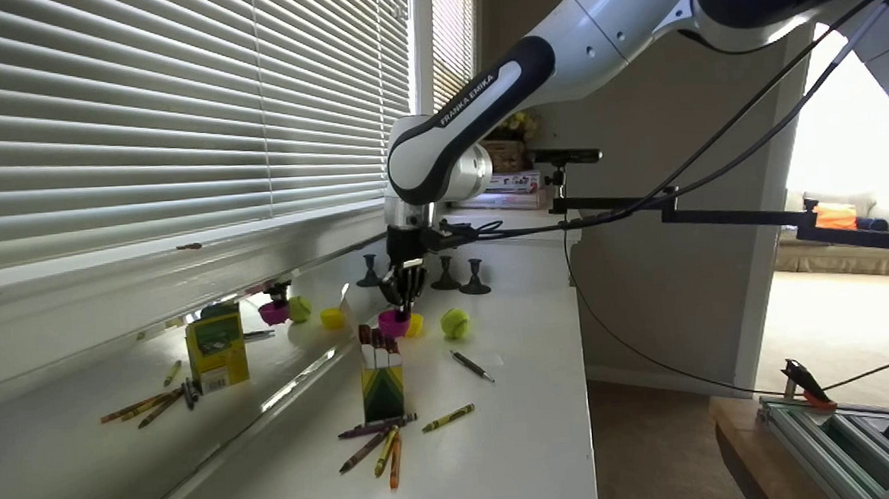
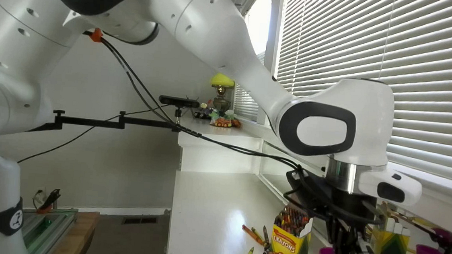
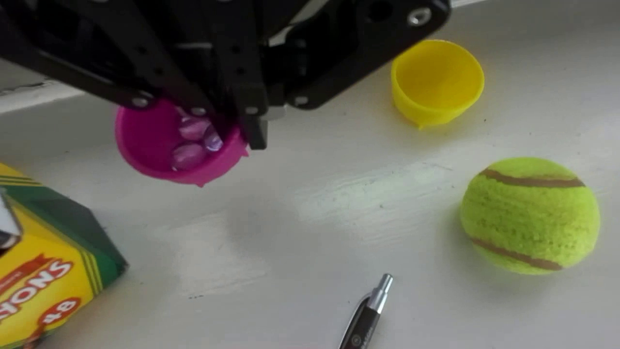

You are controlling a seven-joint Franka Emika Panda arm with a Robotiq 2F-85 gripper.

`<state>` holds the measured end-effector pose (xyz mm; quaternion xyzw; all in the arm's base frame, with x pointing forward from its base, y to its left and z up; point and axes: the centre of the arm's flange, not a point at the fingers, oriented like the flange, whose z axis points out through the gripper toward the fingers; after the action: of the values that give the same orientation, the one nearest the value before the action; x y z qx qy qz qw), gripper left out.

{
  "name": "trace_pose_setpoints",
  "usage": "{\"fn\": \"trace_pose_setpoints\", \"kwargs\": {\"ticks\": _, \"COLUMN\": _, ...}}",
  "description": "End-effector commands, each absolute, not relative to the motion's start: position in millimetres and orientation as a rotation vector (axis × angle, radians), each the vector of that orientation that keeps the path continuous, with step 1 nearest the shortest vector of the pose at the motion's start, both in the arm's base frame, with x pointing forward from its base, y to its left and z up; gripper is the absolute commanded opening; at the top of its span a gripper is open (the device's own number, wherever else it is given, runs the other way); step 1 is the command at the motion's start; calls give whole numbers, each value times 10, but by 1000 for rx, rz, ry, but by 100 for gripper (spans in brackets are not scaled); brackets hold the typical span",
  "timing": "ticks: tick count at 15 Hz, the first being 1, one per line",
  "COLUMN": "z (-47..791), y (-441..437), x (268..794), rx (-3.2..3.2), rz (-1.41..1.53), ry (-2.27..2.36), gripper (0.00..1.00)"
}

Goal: Move the pink bowl to the left side of the crayon box

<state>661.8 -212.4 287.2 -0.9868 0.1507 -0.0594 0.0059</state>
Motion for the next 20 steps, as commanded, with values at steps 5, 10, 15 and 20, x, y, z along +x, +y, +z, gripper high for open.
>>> {"fn": "trace_pose_setpoints", "kwargs": {"ticks": 5, "z": 3431, "y": -1847, "x": 6038, "rx": -3031, "rz": -221, "ry": 186, "gripper": 2}}
{"fn": "trace_pose_setpoints", "kwargs": {"ticks": 10, "z": 3591, "y": -1663, "x": 5880, "rx": -3020, "rz": -169, "ry": -5, "gripper": 2}}
{"fn": "trace_pose_setpoints", "kwargs": {"ticks": 15, "z": 3634, "y": -1295, "x": 5830, "rx": -3017, "rz": -88, "ry": -236, "gripper": 2}}
{"fn": "trace_pose_setpoints", "kwargs": {"ticks": 20, "z": 3577, "y": -827, "x": 5918, "rx": -2993, "rz": -23, "ry": -429, "gripper": 2}}
